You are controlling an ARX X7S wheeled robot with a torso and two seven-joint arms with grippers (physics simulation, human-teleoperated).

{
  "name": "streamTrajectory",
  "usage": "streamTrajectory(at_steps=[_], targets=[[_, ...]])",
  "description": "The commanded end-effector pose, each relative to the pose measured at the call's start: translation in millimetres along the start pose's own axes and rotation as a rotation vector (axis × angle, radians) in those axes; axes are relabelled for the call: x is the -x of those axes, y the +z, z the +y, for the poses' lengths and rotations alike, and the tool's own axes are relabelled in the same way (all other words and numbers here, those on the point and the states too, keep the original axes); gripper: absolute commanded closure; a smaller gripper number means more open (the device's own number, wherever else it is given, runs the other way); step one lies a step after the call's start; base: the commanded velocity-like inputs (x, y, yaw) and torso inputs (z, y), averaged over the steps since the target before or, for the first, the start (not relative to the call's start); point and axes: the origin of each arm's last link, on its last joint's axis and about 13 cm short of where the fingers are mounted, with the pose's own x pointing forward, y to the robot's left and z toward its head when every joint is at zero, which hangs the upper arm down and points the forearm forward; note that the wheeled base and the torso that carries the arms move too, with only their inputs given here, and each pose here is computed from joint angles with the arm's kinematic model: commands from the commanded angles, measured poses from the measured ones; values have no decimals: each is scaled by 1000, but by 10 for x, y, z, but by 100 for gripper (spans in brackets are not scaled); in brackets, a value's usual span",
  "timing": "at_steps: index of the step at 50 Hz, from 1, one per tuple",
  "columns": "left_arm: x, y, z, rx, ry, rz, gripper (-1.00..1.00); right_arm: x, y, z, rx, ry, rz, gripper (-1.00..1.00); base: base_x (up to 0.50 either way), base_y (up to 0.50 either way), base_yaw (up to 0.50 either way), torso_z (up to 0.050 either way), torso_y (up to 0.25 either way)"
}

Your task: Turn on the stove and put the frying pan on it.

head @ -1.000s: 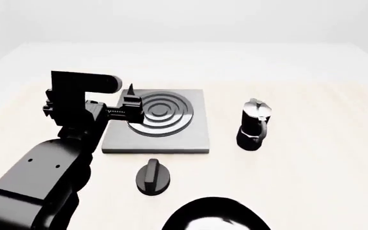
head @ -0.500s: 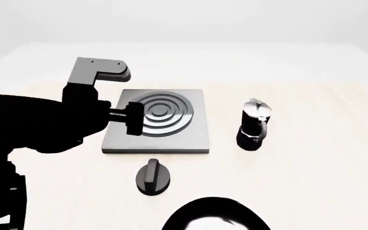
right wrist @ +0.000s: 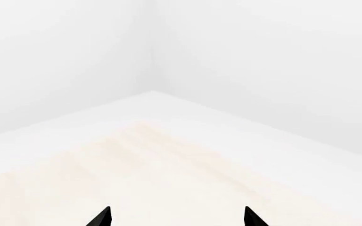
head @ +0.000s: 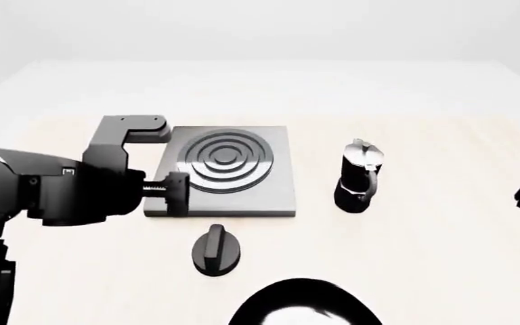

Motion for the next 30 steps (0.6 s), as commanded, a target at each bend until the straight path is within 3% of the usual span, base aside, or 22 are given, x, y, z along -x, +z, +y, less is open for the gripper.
streamTrajectory(at_steps=[1,17,30], targets=[[-68,-55,54,40,2,41,-100,0,-30,13,2,5,9,-100,0,0,0,0,0],[-176,-176,106,55,28,117,-100,-14,-85,19,7,7,24,-100,0,0,0,0,0],[-204,-281,247,74,-24,126,-100,-18,-121,15,10,5,34,-100,0,0,0,0,0]])
